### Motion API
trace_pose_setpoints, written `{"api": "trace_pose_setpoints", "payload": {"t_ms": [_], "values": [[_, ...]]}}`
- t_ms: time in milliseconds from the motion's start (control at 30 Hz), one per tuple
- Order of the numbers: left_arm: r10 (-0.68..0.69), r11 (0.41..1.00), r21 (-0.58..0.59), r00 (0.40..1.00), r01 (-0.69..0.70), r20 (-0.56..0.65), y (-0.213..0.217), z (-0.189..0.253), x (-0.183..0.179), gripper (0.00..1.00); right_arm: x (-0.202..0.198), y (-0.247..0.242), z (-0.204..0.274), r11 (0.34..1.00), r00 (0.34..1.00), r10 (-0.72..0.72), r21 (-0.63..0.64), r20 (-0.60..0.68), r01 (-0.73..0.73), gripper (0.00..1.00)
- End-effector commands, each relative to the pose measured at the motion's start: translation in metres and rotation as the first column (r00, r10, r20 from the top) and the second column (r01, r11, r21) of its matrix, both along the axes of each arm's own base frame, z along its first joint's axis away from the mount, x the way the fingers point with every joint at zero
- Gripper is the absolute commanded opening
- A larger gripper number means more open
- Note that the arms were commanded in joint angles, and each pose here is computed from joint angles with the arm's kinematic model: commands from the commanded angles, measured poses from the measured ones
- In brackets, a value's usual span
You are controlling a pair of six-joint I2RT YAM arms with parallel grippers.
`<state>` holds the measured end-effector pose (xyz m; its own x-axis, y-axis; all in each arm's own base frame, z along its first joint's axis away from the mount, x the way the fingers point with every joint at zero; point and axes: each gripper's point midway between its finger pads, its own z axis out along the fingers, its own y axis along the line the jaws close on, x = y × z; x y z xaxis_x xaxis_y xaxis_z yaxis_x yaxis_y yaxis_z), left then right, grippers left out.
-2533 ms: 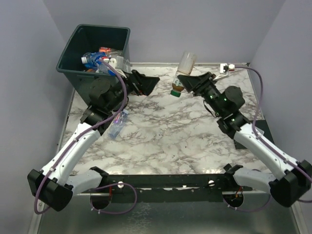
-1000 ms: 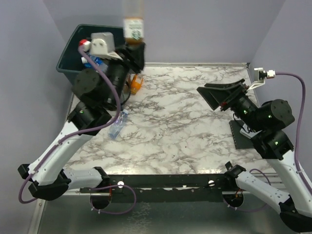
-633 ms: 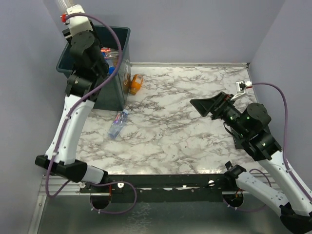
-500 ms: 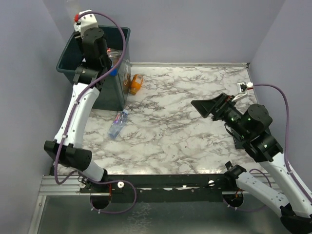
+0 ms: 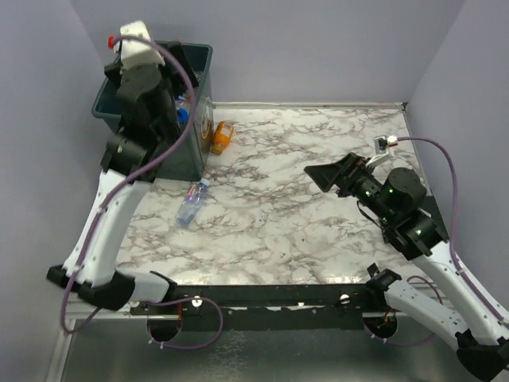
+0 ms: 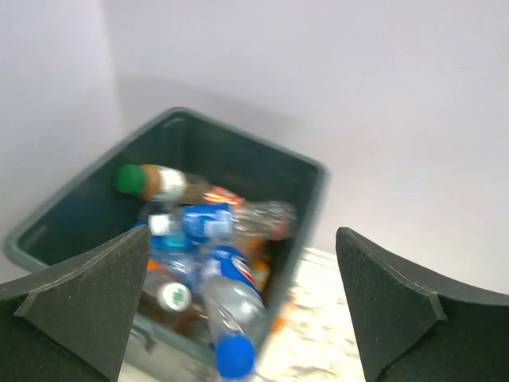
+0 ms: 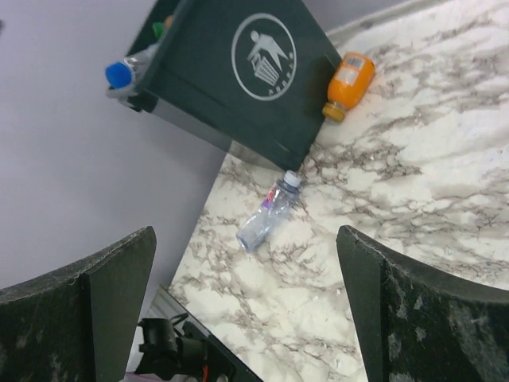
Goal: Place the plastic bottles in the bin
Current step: Move the plastic bottle to the center of the board, then pick up the plastic bottle at the center of the board.
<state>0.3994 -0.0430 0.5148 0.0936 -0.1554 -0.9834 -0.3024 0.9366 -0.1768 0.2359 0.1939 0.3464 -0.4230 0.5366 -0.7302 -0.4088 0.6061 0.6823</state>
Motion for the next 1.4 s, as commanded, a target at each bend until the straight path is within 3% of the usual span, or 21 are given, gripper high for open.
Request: {"api": "trace_pose_setpoints", "payload": {"t_ms": [0, 167, 300, 400, 633, 800, 1000, 1367], "values": [[-0.161, 0.985, -0.062, 0.987, 0.161, 0.003, -0.043, -0.025, -0.067, 0.99, 0.012, 0.033, -0.045, 0.993, 0.99, 0.114, 0.002, -0.087, -0.114, 0.99], [-0.307, 0.951, -0.072, 0.937, 0.299, -0.168, -0.063, -0.115, -0.109, 0.99, 0.029, 0.076, -0.104, 0.967, 0.942, 0.25, 0.015, -0.224, -0.254, 0.98], [-0.323, 0.945, -0.068, 0.884, 0.319, -0.337, -0.061, -0.169, -0.133, 0.99, 0.04, 0.088, -0.137, 0.97, 0.933, 0.235, -0.001, -0.271, -0.244, 0.98], [-0.34, 0.934, -0.072, 0.812, 0.35, -0.474, -0.071, -0.22, -0.145, 0.99, 0.044, 0.093, -0.154, 0.97, 0.927, 0.232, 0.0, -0.296, -0.243, 0.98], [-0.283, 0.924, 0.007, 0.699, 0.382, -0.657, -0.1, -0.316, -0.166, 0.99, 0.043, 0.074, -0.183, 0.983, 0.929, 0.128, -0.078, -0.347, -0.165, 0.98], [-0.104, 0.937, 0.152, 0.668, 0.314, -0.736, -0.085, -0.371, -0.156, 0.99, 0.031, 0.049, -0.189, 0.991, 0.936, 0.045, -0.106, -0.349, -0.087, 0.99], [-0.017, 0.96, 0.157, 0.606, 0.232, -0.795, -0.046, -0.399, -0.123, 0.99, 0.011, 0.032, -0.186, 0.995, 0.943, 0.031, -0.081, -0.332, -0.061, 0.99], [0.005, 0.97, 0.124, 0.491, 0.21, -0.871, -0.029, -0.459, -0.085, 0.99, -0.001, 0.032, -0.165, 0.995, 0.953, 0.077, -0.038, -0.291, -0.092, 0.99]]}}
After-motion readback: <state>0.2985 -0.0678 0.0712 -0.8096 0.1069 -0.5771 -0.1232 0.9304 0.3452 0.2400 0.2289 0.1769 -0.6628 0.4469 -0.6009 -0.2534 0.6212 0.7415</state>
